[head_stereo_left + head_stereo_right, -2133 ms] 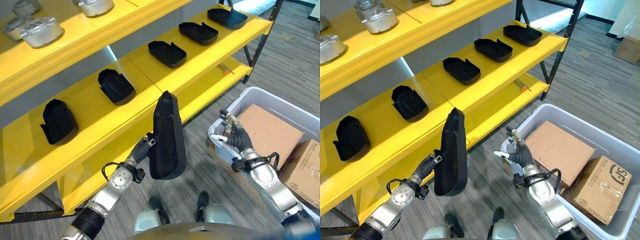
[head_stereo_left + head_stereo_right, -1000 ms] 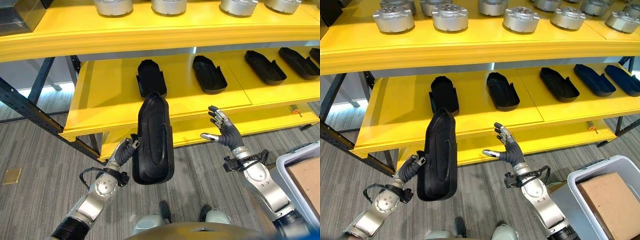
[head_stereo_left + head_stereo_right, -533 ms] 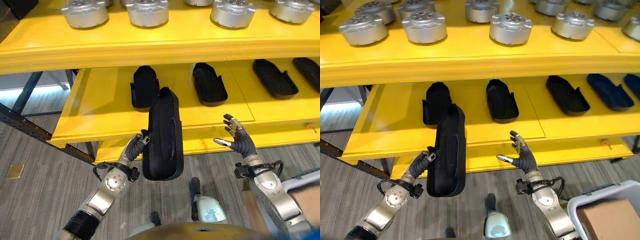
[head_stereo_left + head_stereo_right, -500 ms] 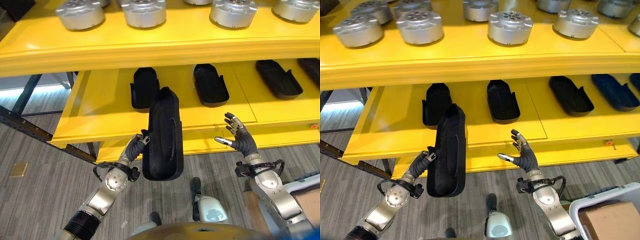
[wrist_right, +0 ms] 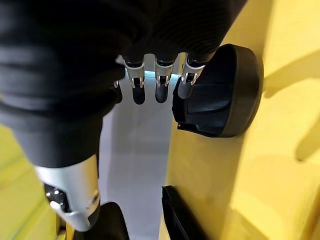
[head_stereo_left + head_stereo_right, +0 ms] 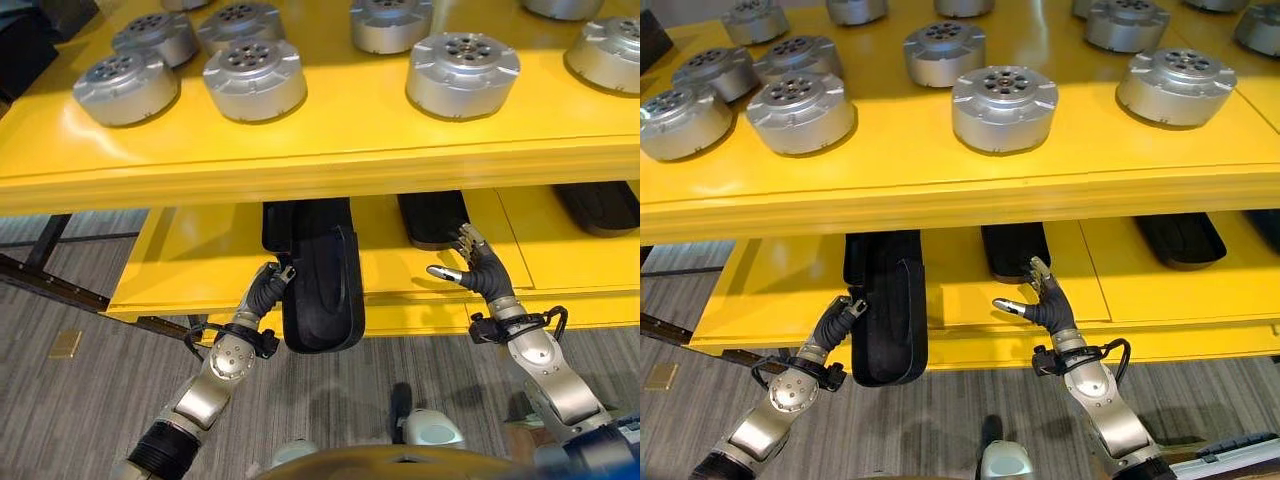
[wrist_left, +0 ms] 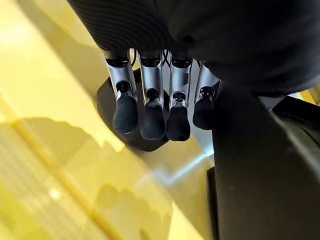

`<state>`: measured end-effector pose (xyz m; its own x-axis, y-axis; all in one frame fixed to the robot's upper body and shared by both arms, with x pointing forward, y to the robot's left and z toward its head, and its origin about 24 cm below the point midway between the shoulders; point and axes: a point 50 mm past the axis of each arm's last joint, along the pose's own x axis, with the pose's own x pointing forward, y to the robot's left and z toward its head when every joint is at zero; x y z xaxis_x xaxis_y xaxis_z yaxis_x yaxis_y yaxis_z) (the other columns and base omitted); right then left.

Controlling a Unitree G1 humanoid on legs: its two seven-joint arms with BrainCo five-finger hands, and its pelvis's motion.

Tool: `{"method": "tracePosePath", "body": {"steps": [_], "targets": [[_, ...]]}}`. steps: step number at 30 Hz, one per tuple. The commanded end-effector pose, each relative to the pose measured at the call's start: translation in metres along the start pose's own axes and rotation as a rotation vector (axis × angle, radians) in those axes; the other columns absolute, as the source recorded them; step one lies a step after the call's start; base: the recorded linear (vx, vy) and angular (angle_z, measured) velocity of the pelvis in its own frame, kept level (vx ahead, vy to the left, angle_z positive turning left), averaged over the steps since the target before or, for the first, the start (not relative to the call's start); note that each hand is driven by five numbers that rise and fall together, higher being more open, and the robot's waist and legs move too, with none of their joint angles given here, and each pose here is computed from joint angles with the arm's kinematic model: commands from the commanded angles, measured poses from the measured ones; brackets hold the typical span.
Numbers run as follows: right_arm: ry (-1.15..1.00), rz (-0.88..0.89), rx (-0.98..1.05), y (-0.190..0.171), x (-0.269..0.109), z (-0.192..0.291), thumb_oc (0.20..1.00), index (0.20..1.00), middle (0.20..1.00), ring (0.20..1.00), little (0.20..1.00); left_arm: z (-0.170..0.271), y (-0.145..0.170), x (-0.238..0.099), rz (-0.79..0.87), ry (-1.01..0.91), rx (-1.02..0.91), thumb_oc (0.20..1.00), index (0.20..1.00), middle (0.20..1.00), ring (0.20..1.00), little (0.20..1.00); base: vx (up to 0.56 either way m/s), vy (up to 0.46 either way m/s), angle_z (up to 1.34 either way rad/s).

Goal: Move parts from the plastic box to the shelf.

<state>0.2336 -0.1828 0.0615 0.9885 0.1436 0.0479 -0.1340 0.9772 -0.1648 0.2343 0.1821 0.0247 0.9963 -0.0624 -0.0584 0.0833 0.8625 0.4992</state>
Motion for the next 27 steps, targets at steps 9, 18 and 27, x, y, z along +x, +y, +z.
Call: {"method": "tracePosePath", "body": {"steps": [9, 18, 27], "targets": [[-0.122, -0.017, -0.161, -0.020, -0.007, 0.023, 1.000, 1.000, 1.000, 1.000, 1.000, 0.032, 0.018, 0.006, 0.106, -0.188, -0.117, 0.200, 0.200, 0.200, 0.200, 0.200, 0.10, 0.331, -0.02], [-0.087, -0.127, -0.136, -0.035, -0.016, 0.015, 1.000, 1.000, 1.000, 1.000, 1.000, 0.041, 0.023, 0.011, 0.084, -0.234, -0.071, 0.200, 0.200, 0.200, 0.200, 0.200, 0.11, 0.308, 0.15], [-0.060, -0.217, -0.106, -0.044, -0.030, 0.012, 1.000, 1.000, 1.000, 1.000, 1.000, 0.041, 0.044, -0.003, 0.146, -0.279, 0.016, 0.200, 0.200, 0.200, 0.200, 0.200, 0.06, 0.278, 0.07]]}}
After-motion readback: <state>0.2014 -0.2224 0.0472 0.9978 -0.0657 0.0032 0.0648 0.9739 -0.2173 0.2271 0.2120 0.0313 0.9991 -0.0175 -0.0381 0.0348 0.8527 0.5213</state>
